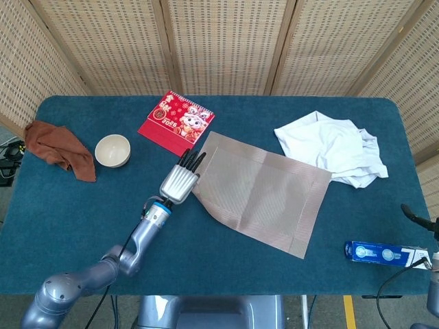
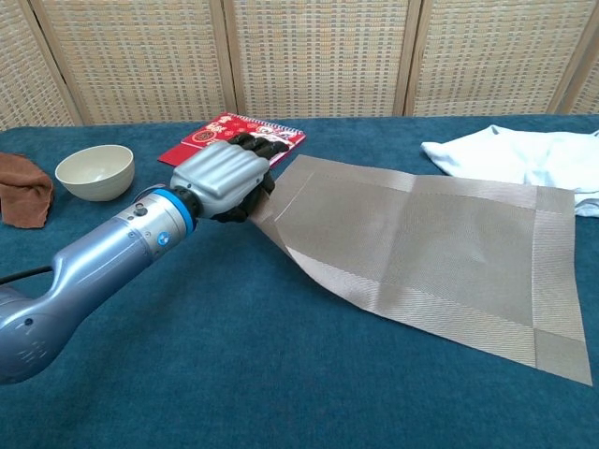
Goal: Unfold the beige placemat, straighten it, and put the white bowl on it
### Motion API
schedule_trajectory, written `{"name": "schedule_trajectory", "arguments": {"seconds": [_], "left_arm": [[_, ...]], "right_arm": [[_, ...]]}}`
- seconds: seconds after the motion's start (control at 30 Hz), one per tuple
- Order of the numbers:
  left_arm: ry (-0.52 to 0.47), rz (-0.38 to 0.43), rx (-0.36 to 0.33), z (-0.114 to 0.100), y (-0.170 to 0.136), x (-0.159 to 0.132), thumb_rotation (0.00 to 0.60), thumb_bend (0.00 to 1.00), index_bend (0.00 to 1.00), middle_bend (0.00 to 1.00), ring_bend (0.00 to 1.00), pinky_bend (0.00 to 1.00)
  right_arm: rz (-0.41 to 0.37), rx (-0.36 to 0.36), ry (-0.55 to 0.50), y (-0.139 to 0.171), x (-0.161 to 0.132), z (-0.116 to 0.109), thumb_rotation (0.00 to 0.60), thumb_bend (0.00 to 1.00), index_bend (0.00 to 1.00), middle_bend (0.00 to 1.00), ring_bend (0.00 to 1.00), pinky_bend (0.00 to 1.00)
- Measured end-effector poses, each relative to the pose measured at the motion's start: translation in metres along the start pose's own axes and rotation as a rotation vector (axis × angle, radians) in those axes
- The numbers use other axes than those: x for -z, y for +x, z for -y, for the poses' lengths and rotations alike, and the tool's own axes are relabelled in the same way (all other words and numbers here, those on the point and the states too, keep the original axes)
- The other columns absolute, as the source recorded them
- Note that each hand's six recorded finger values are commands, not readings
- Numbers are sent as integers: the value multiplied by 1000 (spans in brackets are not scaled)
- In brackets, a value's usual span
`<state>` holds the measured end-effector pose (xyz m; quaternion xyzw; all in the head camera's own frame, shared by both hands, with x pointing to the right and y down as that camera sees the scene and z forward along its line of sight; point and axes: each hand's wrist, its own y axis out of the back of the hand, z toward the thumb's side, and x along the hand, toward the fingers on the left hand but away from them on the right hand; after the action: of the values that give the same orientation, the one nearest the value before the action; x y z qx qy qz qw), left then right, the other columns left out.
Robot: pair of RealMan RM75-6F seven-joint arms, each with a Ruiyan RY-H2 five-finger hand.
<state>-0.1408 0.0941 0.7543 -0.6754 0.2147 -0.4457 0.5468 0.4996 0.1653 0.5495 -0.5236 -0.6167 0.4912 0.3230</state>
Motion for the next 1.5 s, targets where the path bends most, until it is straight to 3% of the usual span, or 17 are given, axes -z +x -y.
{"name": "schedule_trajectory", "arguments": {"seconds": [0.33,0.77,1.5], "left_arm": [[-32,21,66,-5,-49,0,600,586,763,0,0,0],[-68,-31,205,-19,-119,19,600,590,763,0,0,0],[-176,-21,326,-15,-159,-3,600,598,766,0,0,0]], "right_arm": [[-22,-6,4,3,-7,2,600,295,102,0,0,0],[-43,-9,1,7,-14,3,600,295,102,0,0,0],[-65,-10,3,12,-20,3,600,295,110,0,0,0]]}}
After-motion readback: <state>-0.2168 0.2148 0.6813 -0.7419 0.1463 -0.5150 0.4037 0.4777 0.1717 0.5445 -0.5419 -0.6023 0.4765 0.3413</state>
